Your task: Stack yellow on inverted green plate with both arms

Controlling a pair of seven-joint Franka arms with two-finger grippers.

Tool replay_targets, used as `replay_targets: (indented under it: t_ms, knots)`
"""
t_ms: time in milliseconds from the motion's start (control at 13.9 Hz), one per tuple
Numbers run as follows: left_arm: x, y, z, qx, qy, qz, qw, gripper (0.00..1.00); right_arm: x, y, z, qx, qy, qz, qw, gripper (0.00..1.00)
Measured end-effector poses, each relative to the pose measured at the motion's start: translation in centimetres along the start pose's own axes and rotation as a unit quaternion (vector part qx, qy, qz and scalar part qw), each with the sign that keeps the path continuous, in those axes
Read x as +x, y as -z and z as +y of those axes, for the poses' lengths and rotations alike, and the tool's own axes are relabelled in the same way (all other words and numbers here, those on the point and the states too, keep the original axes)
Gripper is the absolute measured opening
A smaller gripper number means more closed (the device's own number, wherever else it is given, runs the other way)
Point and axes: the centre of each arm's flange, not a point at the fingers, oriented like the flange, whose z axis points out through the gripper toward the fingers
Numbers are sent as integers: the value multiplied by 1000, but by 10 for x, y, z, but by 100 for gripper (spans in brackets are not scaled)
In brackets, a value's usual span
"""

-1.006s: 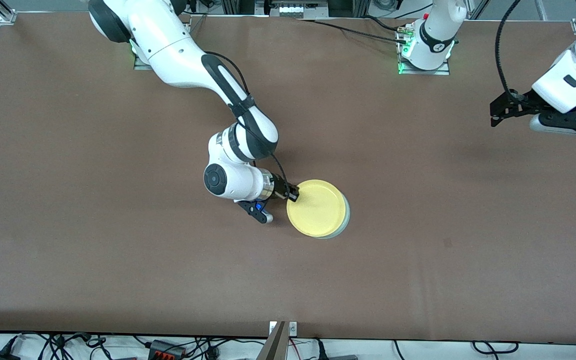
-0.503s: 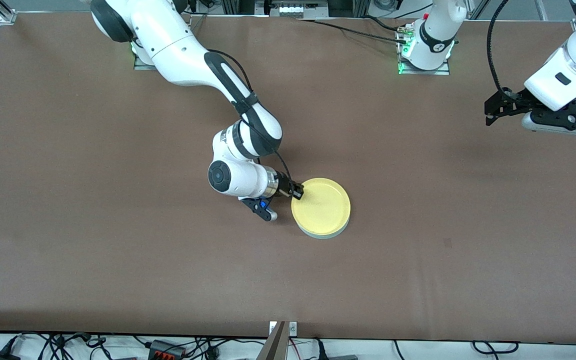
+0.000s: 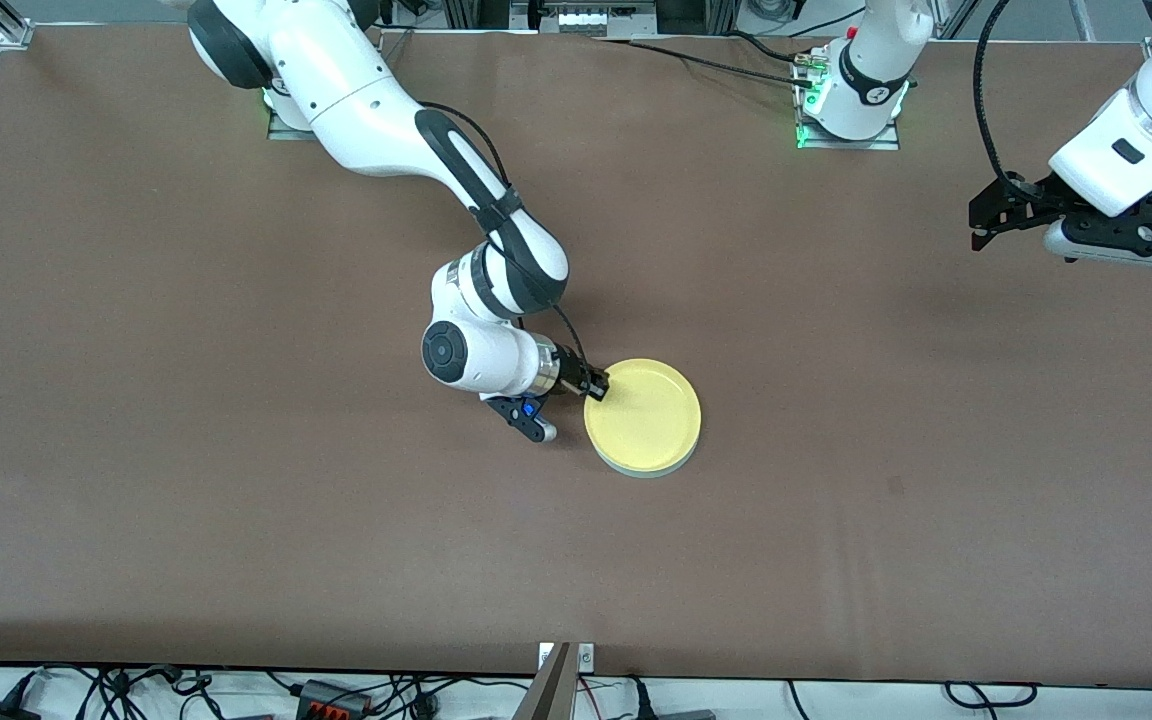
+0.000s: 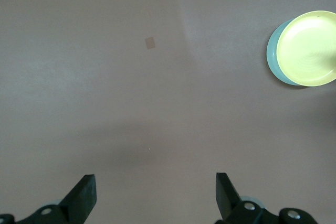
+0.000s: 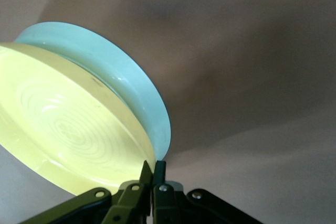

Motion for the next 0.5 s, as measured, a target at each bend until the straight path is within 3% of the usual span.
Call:
replay_targets:
  t_ms: [144,216,503]
  knots:
    - [0,0,0,0,0,0,1000,100,0,0,0,1,0,0,1000,3]
    - [0,0,0,0,0,0,1000,100,-1,0,-1,1,1,1,1000,9]
    - [0,0,0,0,0,0,1000,100,-4,5,-9,14,7,8,1000,50]
